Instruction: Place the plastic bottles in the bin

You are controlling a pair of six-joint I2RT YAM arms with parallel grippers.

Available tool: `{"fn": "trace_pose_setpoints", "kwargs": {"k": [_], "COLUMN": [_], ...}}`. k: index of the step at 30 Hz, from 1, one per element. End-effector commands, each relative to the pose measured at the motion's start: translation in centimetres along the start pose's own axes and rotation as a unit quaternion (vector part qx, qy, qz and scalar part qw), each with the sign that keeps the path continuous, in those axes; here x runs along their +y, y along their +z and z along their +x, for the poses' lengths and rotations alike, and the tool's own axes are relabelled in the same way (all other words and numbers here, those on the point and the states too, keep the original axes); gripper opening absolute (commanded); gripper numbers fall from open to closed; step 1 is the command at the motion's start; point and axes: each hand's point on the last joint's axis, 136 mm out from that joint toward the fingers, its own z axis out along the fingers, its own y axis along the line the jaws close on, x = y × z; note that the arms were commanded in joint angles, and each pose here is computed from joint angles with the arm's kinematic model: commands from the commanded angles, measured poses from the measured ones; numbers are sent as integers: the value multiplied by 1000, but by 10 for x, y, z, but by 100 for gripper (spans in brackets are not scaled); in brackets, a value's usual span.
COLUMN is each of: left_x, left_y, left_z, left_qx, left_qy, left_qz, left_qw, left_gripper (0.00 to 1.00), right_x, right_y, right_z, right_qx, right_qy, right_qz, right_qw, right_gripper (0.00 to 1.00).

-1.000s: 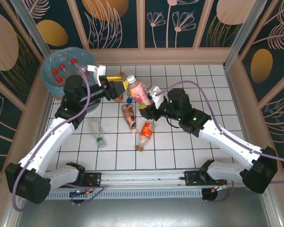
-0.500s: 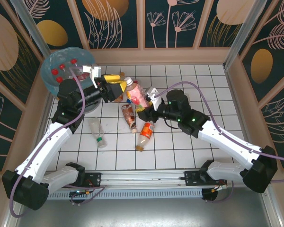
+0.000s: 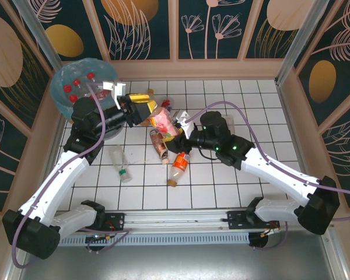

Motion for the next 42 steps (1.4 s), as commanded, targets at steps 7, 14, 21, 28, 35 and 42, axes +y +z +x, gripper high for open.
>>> {"fn": "trace_pose_setpoints", "kwargs": {"k": [7,14,21,28,35,42], "left_x": [-2,2,21,10,2,47], "left_y": [3,1,-13,-58,-100,-146], "left_z": [13,7,-33,-134,-225,-259], "left_qx": [25,14,-46,-155,-212,-216], "left_qy": [-6,7,3,87,186,212], "left_qz": [11,-8,-125,-280,-428,-554], "left_qw": [1000,1000,991,944,859,775], "left_gripper": [38,0,0,0,0,0], "right_x": [15,9,-7,-6,-3,6], "right_y": [6,5,-15,-38,-33,-18], "right_z": [-19,-21,-40,-60,-64,-59], "right_qx": [-13,-17,-75,-136,-131,-110], "right_qy": [-13,-13,-28,-53,-63,-68], "right_qz": [-26,-5,77,101,93,71], "right_qw": [999,1000,994,984,985,989], "right_gripper": [50,58,99,99,99,99]}}
